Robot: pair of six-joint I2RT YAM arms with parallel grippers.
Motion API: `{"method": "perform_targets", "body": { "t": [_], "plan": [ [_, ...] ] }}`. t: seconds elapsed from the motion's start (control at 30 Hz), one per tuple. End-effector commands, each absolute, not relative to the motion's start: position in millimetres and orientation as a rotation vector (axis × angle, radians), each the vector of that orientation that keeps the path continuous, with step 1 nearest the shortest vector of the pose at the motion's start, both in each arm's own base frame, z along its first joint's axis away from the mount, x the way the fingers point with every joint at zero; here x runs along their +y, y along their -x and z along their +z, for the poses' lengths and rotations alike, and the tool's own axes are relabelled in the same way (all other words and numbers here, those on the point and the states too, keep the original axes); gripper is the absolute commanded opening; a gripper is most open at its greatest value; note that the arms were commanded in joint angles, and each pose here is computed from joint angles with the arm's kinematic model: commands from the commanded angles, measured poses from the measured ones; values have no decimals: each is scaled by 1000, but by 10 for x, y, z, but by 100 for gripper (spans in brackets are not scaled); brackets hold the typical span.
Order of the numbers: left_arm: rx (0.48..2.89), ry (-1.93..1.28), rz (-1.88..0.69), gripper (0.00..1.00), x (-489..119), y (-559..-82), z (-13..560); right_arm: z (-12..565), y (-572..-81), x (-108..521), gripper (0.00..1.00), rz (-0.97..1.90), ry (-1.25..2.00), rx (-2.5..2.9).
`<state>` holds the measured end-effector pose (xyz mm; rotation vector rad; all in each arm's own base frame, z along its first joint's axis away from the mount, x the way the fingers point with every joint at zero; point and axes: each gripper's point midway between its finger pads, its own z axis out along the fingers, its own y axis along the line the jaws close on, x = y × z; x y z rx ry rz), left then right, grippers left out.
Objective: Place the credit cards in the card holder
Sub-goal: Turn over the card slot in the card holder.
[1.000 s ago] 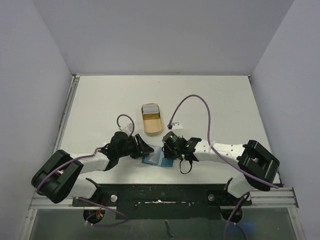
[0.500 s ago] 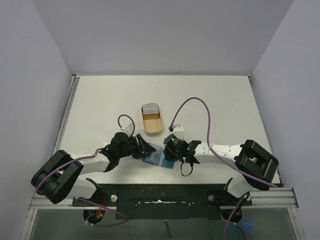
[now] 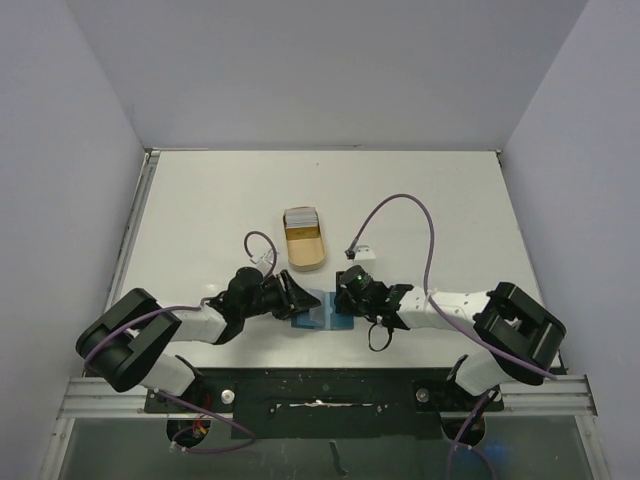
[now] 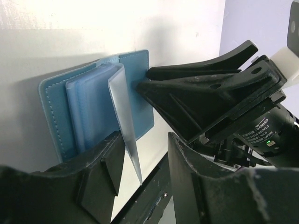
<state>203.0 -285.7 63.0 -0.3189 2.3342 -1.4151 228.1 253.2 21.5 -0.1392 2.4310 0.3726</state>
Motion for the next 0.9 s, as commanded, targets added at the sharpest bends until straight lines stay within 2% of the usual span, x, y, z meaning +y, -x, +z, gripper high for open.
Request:
{"method": "perform_targets", "body": {
  "t": [0.0,0.47,0.87],
  "plan": [
    [2224,250,-1497,39,-3010,-2135,886,378,-2427,2529,40,422,136,2335],
    [2157,163,-1526,41,-3181,-2255,1111,364,-2426,2491,42,453,136,2333],
    [2161,148,-1529,41,-3296,-2331,1087,594,-2406,2382,50,458,89,2292]
  ]
}}
